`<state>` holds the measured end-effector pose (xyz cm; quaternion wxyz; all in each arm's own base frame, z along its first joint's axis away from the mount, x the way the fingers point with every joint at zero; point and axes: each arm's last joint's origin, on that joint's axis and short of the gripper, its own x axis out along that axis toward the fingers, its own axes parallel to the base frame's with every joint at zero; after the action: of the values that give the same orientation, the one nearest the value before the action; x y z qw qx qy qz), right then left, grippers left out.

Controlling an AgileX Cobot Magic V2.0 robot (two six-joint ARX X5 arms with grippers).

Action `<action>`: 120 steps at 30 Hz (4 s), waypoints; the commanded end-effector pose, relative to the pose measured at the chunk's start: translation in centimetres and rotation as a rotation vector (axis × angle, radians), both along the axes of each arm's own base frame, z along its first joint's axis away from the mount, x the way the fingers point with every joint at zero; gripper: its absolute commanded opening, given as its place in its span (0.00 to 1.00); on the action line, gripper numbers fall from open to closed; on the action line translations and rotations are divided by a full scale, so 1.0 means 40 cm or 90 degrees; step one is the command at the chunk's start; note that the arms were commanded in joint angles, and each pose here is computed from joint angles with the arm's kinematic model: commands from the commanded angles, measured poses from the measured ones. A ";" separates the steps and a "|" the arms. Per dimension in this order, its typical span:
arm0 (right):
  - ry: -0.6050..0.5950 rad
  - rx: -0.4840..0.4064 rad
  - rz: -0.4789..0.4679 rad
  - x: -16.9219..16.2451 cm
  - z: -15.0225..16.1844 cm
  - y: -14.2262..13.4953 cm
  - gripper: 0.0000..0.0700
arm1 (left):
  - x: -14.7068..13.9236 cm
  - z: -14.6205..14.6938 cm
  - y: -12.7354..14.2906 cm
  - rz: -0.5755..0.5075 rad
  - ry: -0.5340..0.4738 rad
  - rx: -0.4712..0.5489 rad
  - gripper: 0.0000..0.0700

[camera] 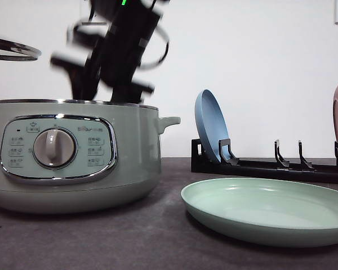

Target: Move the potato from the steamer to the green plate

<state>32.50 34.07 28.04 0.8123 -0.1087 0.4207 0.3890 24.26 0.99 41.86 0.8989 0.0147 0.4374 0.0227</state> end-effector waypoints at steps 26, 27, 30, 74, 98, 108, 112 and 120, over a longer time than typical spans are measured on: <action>-0.058 0.035 -0.152 -0.195 0.223 -0.460 0.22 | 0.000 0.026 -0.077 -0.096 -0.044 -0.018 0.01; -0.056 0.038 -0.159 -0.205 0.208 -0.466 0.22 | 0.000 0.026 -0.082 -0.101 -0.044 -0.018 0.01; -0.040 0.050 -0.181 -0.234 0.156 -0.484 0.22 | -0.002 0.026 -0.097 -0.118 -0.044 -0.020 0.01; 0.095 0.018 -0.358 -0.294 -0.277 -0.523 0.63 | -0.011 0.026 -0.154 -0.203 -0.040 -0.058 0.01; -0.090 0.111 -0.305 -0.305 0.030 -0.535 0.89 | 0.037 -0.027 -0.276 -0.305 0.006 -0.059 0.01; -0.141 0.135 -0.308 -0.344 0.091 -0.562 0.89 | 0.099 -0.090 -0.327 -0.327 0.051 -0.050 0.01; -0.142 0.134 -0.307 -0.349 0.093 -0.565 0.89 | 0.120 -0.109 -0.345 -0.336 0.057 -0.047 0.01; -0.128 0.118 -0.306 -0.353 0.087 -0.568 0.89 | 0.137 -0.126 -0.355 -0.331 0.058 -0.022 0.01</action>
<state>18.30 11.22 31.02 0.9232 0.0344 0.3227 0.2057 29.29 -12.92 36.24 0.8443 0.1036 0.4800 -0.2146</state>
